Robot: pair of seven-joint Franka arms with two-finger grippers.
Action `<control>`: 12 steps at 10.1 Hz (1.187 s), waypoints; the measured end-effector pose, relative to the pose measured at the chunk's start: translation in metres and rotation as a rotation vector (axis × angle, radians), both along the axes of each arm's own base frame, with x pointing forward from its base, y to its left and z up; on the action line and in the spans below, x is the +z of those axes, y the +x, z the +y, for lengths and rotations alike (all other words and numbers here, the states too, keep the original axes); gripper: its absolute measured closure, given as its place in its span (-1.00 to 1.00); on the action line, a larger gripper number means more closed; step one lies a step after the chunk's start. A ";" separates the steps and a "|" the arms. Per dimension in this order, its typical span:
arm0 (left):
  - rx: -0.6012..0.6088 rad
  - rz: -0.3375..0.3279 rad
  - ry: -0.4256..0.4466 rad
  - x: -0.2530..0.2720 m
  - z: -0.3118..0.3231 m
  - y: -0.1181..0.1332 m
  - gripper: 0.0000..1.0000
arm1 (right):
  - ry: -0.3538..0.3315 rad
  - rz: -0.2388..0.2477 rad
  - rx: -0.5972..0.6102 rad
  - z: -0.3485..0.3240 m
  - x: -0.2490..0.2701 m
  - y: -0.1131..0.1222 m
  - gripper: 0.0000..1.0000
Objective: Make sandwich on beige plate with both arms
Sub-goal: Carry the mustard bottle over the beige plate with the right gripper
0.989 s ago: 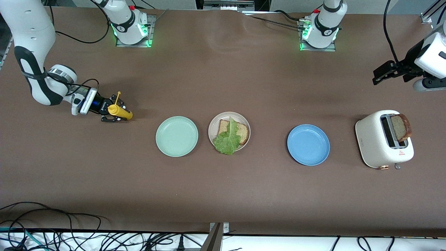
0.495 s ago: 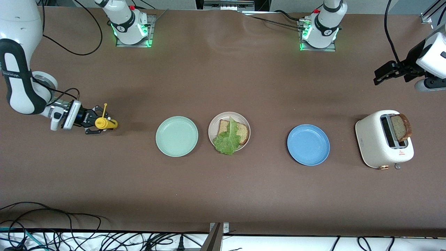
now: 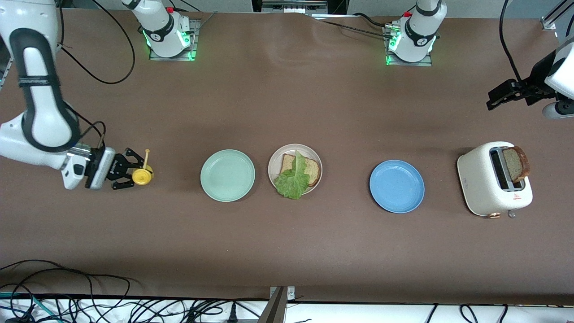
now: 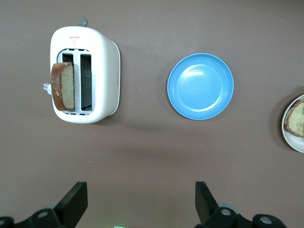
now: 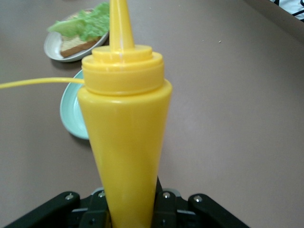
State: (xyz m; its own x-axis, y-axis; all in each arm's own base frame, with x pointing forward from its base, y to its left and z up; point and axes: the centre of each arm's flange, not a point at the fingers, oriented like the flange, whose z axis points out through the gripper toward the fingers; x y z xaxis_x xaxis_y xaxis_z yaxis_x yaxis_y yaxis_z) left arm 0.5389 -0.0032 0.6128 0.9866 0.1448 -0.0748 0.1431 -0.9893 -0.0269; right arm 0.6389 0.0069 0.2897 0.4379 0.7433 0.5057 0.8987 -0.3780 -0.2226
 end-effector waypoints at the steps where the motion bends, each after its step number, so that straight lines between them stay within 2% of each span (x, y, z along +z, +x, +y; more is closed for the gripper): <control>1: 0.000 0.000 0.000 0.000 0.000 0.000 -1.00 | -0.078 0.020 -0.013 0.036 0.017 0.009 0.59; 3: -0.002 0.000 0.004 0.000 0.000 0.000 -1.00 | -0.200 0.027 -0.036 0.106 0.036 0.013 0.60; 7: -0.026 -0.028 0.007 0.007 -0.013 0.006 -1.00 | -0.368 0.024 -0.061 0.227 0.020 -0.009 0.60; 9: -0.025 -0.037 0.006 0.009 -0.013 0.012 -1.00 | -0.478 -0.011 -0.059 0.291 0.003 -0.021 0.60; 12: -0.015 -0.035 0.007 0.008 -0.007 0.014 -1.00 | -0.680 -0.105 0.042 0.354 -0.053 -0.048 0.60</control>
